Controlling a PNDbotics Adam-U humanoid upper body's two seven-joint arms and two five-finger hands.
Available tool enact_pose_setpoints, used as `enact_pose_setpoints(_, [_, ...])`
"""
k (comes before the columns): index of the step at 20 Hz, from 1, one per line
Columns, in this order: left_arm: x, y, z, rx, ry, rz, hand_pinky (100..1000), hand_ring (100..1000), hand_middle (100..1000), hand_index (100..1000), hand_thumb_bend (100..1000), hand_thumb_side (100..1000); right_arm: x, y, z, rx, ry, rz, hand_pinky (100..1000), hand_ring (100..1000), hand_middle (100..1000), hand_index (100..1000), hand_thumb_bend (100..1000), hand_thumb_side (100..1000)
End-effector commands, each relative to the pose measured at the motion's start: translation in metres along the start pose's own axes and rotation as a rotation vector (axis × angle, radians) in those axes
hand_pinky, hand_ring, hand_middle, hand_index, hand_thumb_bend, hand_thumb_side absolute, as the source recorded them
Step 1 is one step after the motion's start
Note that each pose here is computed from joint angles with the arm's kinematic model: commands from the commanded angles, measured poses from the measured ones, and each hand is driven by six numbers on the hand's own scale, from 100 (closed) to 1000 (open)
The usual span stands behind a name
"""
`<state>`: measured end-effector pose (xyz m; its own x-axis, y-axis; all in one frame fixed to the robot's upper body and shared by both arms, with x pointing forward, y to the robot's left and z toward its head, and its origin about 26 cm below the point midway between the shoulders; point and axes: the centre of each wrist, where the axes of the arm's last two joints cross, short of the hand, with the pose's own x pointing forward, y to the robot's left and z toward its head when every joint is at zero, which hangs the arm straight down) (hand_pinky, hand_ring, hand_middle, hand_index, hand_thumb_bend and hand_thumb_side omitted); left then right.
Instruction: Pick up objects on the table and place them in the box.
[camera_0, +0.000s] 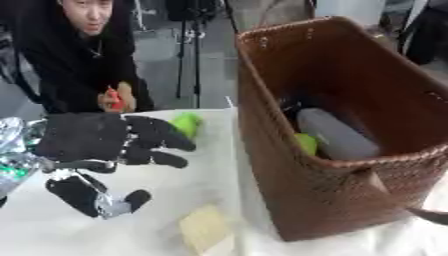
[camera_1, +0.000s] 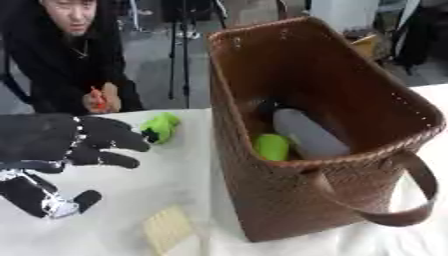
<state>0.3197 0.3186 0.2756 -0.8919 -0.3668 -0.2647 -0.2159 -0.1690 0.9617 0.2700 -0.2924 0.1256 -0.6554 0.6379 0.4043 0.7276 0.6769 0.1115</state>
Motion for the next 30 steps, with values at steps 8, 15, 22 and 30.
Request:
enact_pose_setpoints(8, [0.012, -0.004, -0.009, 0.166, 0.006, 0.092, 1000, 1000, 1000, 1000, 100, 638, 0.002, -0.001, -0.007, -0.084, -0.072, -0.066, 820, 774, 755, 778, 100, 1000])
enact_pose_setpoints(15, [0.025, -0.002, -0.018, 0.231, 0.083, 0.087, 1000, 1000, 1000, 1000, 100, 539, 0.001, -0.001, -0.009, -0.085, -0.067, -0.064, 819, 774, 757, 781, 100, 1000])
enact_pose_setpoints(22, [0.021, -0.019, -0.006, 0.474, 0.271, 0.225, 1000, 1000, 1000, 1000, 100, 630, 0.0, -0.003, -0.011, -0.096, -0.04, -0.067, 818, 773, 757, 782, 100, 1000])
enact_pose_setpoints(30, [0.035, -0.036, -0.03, 0.505, 0.297, 0.274, 1000, 992, 1000, 1000, 100, 552, -0.003, -0.007, -0.015, -0.091, -0.033, -0.068, 818, 770, 753, 784, 100, 1000])
